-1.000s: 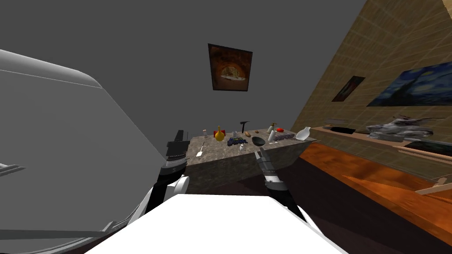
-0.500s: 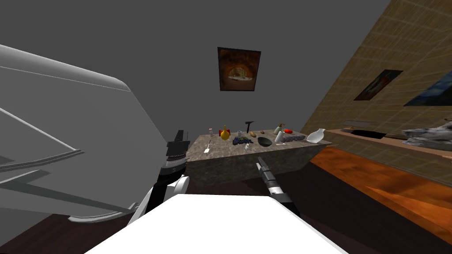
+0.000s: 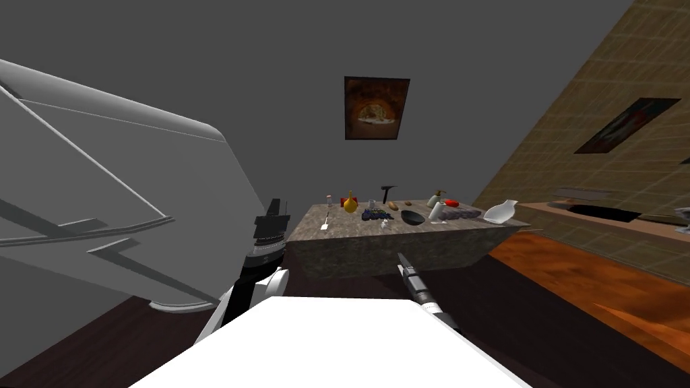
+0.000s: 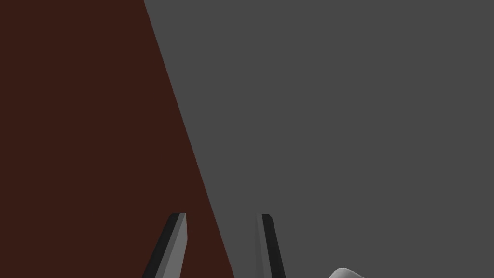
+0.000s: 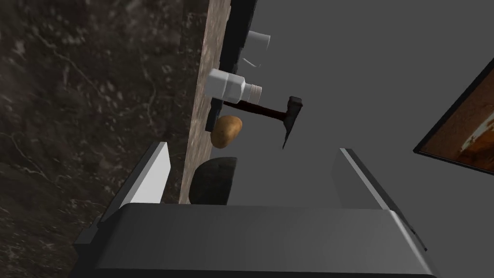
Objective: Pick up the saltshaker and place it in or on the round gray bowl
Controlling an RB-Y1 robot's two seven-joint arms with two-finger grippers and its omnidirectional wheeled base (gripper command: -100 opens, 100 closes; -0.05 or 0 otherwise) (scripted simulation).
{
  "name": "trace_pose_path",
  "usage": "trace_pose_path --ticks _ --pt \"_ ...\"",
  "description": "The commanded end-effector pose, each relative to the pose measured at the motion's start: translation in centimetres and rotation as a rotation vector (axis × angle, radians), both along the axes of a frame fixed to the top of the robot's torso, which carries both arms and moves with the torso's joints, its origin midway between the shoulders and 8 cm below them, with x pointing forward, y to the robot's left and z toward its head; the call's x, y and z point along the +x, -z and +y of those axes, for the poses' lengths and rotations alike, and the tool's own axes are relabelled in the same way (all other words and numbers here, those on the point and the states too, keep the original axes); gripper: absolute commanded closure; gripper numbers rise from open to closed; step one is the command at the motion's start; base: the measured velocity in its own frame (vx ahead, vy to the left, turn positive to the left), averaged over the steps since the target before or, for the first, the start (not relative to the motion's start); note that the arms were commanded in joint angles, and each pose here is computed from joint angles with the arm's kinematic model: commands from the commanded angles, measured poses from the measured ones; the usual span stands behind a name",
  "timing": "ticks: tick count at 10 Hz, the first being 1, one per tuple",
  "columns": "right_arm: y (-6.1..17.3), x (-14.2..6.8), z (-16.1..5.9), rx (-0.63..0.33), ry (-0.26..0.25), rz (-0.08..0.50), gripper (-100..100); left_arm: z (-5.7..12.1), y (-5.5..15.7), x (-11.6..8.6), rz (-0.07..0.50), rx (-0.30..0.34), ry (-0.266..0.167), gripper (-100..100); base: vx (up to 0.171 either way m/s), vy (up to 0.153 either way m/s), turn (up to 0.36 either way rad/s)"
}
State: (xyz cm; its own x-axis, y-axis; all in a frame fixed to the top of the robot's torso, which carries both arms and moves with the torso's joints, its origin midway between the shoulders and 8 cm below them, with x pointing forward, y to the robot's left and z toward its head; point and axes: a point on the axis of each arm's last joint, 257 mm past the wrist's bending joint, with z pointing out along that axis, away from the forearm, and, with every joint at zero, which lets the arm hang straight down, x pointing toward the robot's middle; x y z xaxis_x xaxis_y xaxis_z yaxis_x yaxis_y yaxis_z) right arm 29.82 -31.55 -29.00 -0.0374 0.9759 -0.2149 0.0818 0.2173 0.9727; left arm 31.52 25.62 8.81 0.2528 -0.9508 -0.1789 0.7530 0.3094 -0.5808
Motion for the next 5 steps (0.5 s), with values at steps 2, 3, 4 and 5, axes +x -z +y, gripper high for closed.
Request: trace_pose_path --ticks 2,3,4,5 --pt "5.1 -3.1 -1.8 -0.033 0.019 0.145 -100 0.0 0.0 0.0 0.0 0.0 0.0 0 -0.037 0.087 0.164" --pt "5.9 -3.5 -2.0 -0.033 0.025 0.163 -100 0.0 0.0 0.0 0.0 0.0 0.0 0 -0.035 0.093 0.095" --pt "8.5 -5.8 -3.5 -0.058 0.037 0.251 -100 0.0 0.0 0.0 0.0 0.0 0.0 0 -0.03 0.113 0.253" --pt "9.0 -6.2 -3.7 -0.058 0.041 0.264 -100 0.0 0.0 0.0 0.0 0.0 0.0 0 -0.017 0.083 0.091"
